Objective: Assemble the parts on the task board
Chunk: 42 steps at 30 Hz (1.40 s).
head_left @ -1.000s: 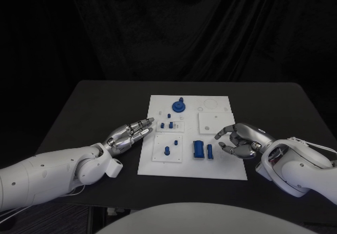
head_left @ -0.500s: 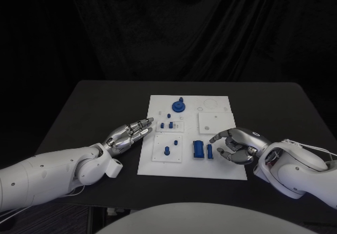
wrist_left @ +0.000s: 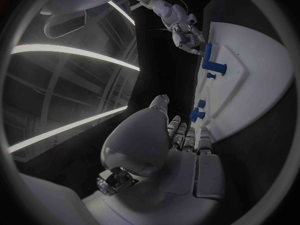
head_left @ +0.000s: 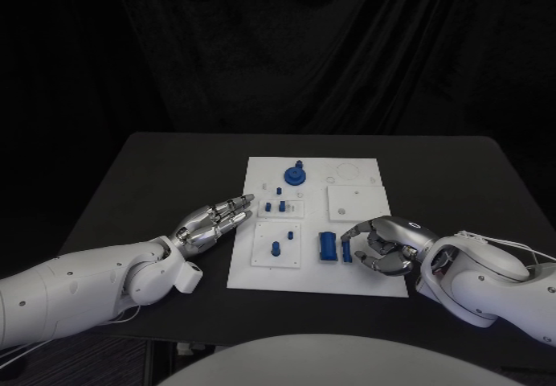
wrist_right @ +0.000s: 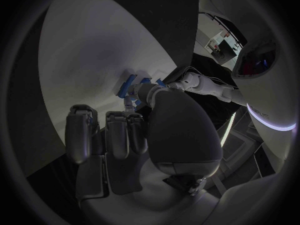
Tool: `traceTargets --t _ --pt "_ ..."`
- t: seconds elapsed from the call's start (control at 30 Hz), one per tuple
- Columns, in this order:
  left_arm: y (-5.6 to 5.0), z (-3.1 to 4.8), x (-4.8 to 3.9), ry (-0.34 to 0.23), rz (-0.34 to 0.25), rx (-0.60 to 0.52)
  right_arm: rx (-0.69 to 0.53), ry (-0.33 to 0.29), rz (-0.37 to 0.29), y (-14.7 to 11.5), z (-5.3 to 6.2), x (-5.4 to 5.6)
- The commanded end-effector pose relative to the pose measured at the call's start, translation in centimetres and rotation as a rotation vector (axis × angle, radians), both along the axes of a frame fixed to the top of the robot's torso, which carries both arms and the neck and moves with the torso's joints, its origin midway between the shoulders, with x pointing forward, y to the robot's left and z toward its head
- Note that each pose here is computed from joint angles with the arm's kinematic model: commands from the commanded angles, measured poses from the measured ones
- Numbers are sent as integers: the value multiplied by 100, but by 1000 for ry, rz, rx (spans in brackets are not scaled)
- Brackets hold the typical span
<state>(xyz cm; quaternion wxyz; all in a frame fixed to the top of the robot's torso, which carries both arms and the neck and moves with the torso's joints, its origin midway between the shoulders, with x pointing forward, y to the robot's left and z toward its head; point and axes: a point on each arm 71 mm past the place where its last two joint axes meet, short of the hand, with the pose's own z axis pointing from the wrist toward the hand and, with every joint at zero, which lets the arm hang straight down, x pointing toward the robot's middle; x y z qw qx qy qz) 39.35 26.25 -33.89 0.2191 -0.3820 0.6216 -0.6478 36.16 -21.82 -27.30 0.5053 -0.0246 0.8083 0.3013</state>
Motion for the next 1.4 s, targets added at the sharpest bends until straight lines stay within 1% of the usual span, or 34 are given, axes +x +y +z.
traceTargets --t 0.03,0.47,0.6,0.77,0.9,1.0,1.03,1.07,1.13,1.17,1.23,1.27,1.33,1.4 --pt "-15 9 -2 -6 1 -17 -46 40 -5 -5 -61 -17" --pt "-20 -1 -4 -4 -1 -17 -64 52 -29 -27 -87 -11" --pt "-23 -2 -6 -7 0 -20 -50 36 -31 -30 -73 -8" --pt "-20 8 -16 -17 8 -24 -7 -10 -34 -36 -18 -16" --pt "-8 42 -32 -45 30 -32 70 -99 -26 -53 89 -36" --pt "-15 84 -52 -78 49 -46 156 -224 -2 -79 234 -28" --pt "-22 105 -66 -90 56 -53 187 -277 9 -95 300 -20" --pt "-28 123 -78 -100 62 -57 210 -318 16 -109 354 -10" --pt "-39 165 -107 -122 76 -66 262 -395 23 -142 479 35" --pt "-41 184 -118 -131 82 -68 284 -422 22 -157 531 65" --pt "-40 235 -126 -152 94 -72 327 -454 8 -192 626 153" --pt "-38 265 -123 -163 99 -73 349 -455 -5 -211 661 205" --pt "-40 320 -113 -183 107 -77 388 -429 -34 -249 691 293" --pt "-41 393 -87 -215 121 -79 438 -381 -67 -287 692 379"
